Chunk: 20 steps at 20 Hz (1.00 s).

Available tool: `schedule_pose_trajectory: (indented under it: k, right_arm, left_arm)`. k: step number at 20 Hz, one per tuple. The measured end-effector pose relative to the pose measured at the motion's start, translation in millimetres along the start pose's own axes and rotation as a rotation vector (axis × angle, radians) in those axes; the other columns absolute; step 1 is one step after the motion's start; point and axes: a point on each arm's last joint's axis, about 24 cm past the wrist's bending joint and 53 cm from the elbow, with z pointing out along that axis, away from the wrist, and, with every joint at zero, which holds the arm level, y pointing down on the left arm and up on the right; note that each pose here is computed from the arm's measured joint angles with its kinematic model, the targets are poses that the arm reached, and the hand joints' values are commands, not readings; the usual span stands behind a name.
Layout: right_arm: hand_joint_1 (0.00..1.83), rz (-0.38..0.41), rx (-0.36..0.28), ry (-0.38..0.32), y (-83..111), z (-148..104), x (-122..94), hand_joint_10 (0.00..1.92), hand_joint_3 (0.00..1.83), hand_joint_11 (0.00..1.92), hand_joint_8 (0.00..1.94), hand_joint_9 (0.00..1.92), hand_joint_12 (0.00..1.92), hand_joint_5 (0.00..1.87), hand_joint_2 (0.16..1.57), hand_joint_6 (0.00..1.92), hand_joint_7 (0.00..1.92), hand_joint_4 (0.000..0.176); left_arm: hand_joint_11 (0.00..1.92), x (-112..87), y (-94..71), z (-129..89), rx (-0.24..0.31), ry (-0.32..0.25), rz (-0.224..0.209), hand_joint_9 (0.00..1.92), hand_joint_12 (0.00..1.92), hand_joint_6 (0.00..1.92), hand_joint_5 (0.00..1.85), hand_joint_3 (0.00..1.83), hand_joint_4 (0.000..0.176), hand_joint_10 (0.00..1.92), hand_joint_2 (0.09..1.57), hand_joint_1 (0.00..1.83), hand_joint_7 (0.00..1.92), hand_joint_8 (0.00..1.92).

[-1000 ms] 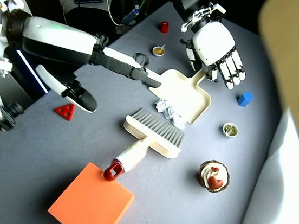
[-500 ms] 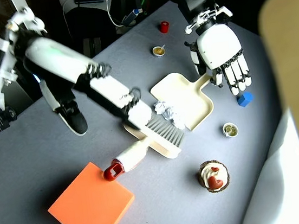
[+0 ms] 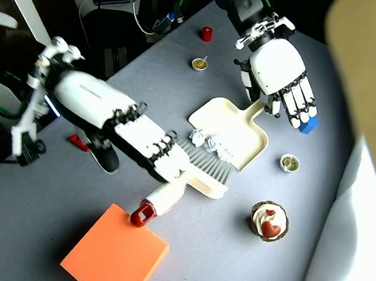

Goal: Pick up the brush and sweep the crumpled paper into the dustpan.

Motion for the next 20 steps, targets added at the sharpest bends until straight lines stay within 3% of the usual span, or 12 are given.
schedule_pose_trajectory:
  k: [7,20]
  right_arm:
    - [1.21,-0.03,0.057,-0.021,-3.0,26,15,0.01,0.0,0.12,0.01,0.09,0.01,0.04,0.91,0.01,0.05,0.0]
    - [1.19,0.029,0.105,-0.03,-8.0,56,31,0.01,0.0,0.1,0.01,0.09,0.01,0.07,0.94,0.0,0.05,0.0]
  left_arm:
    - [0.09,-5.3,-1.7,4,0.008,-0.006,0.001,0.26,0.35,0.78,1.1,0.0,0.0,0.0,1.06,1.14,0.34,0.0]
    - [0.07,-11.1,-10.9,8,0.033,-0.011,0.01,0.27,0.4,0.81,1.08,0.0,0.0,0.0,1.07,1.15,0.33,0.0]
